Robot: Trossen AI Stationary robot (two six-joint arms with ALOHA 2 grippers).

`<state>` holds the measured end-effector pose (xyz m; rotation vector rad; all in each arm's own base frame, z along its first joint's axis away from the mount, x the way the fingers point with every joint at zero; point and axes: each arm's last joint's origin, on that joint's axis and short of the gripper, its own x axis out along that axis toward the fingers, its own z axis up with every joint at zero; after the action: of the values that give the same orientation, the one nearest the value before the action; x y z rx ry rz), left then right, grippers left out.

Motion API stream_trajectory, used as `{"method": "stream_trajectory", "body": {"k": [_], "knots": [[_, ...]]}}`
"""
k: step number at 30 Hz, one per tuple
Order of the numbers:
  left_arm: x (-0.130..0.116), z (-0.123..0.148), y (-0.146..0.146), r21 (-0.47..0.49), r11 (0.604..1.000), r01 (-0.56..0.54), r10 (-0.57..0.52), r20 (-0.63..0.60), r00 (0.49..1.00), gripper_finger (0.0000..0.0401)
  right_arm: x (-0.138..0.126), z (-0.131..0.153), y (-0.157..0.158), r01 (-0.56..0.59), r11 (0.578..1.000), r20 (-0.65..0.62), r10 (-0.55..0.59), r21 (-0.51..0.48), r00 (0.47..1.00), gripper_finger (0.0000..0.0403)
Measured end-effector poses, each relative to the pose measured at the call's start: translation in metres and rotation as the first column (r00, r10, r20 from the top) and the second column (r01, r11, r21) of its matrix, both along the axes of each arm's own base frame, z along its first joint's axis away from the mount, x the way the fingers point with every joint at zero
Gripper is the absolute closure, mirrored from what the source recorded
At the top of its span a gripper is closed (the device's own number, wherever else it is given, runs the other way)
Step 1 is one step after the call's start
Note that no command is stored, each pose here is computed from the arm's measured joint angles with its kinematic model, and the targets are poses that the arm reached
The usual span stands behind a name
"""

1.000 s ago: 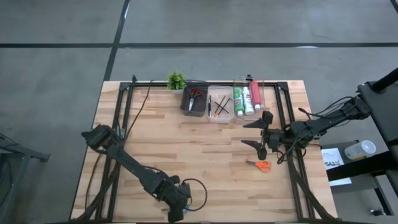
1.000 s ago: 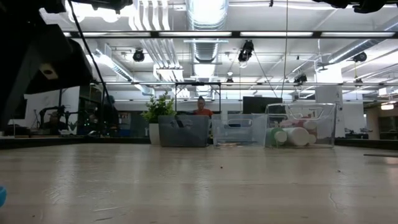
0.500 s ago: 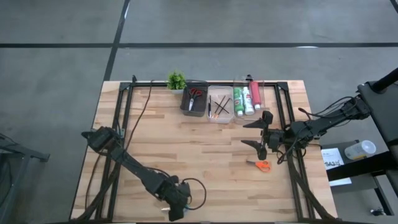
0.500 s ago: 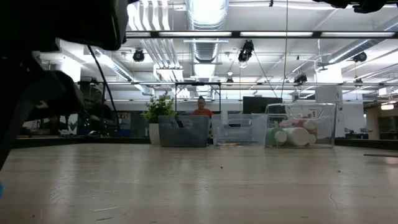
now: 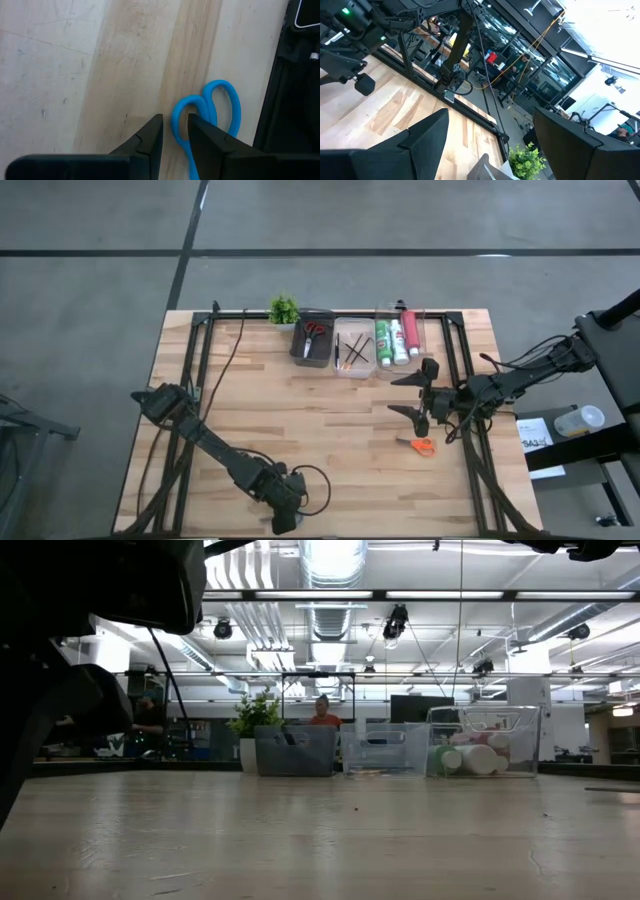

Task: Pick & Place Paint Supplies
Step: Put the blue scissors into the black bin

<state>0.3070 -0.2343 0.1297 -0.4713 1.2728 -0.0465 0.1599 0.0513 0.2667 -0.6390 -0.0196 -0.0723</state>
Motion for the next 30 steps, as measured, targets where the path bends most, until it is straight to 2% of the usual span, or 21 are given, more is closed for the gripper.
{"method": "stream_trajectory", "body": {"k": [9, 24, 30], "knots": [[0.001, 0.0003, 0.0001, -0.004, 1.0, 0.0, 0.0, 0.007, 1.0, 0.0305, 0.0, 0.0001, 0.0001, 0.0, 1.0, 0.0, 0.0, -0.004, 1.0, 0.0115], [0.0037, -0.0024, 0.0002, -0.004, 1.0, 0.014, -0.014, 0.023, 1.0, 0.0393, 0.0, -0.0001, 0.0001, -0.001, 1.0, 0.0, 0.001, -0.003, 1.0, 0.0115], [0.0038, -0.0024, 0.0003, -0.004, 1.0, 0.014, -0.014, 0.023, 1.0, 0.0387, 0.0, 0.0, 0.0001, -0.001, 1.0, 0.0, 0.001, -0.003, 1.0, 0.0115]]}}
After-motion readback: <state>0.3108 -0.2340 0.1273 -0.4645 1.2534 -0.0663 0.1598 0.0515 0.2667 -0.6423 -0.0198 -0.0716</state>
